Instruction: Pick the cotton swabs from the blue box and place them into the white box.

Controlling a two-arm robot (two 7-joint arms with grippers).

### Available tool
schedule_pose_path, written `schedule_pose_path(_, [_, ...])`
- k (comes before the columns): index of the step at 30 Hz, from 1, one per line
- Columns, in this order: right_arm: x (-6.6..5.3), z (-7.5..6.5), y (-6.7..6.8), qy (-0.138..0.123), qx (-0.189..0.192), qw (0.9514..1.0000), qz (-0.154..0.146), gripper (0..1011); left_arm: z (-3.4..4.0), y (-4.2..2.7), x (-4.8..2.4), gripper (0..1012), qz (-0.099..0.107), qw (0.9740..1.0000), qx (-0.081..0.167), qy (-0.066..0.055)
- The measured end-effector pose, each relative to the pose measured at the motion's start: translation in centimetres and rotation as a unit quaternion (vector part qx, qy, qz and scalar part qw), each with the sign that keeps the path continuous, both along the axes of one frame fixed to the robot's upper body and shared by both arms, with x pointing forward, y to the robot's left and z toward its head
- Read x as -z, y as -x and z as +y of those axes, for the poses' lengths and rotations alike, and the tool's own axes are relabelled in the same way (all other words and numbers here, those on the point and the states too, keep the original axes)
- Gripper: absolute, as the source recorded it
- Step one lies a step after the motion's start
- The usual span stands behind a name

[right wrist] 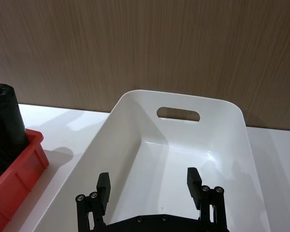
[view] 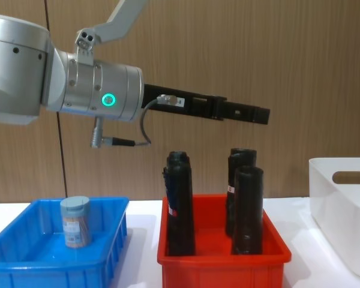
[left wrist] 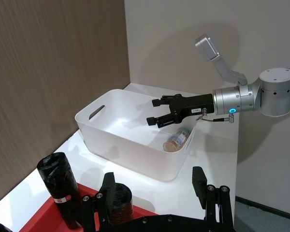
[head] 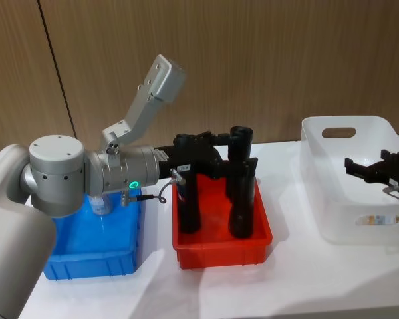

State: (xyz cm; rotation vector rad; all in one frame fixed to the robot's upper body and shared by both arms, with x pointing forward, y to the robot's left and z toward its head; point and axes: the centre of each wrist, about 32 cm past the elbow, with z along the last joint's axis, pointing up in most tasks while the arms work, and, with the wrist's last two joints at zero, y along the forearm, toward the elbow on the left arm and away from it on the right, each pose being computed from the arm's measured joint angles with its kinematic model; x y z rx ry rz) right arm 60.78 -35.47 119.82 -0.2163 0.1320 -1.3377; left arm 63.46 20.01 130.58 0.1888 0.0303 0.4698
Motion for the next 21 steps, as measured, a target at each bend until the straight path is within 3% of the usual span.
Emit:
schedule_pose_path(10, [0.1, 0.1, 0.2, 0.001, -0.002, 1.0, -0.003, 1002, 0.02, 0.16, 0.22, 1004, -0.001, 1.0, -0.004, -0.001])
schedule_pose_path(17, [0.4, 1.0, 1.2, 0.005, -0.006, 0.9999, -0.014, 1002, 0.12, 0.98, 1.12, 1004, -0.016, 0.9994, -0.029, -0.005])
schedule_pose_path(21, [0.8, 1.8, 2.1, 0.009, -0.011, 0.9996, -0.025, 1002, 0.16, 1.8, 1.99, 1004, -0.03, 0.9982, -0.052, -0.009])
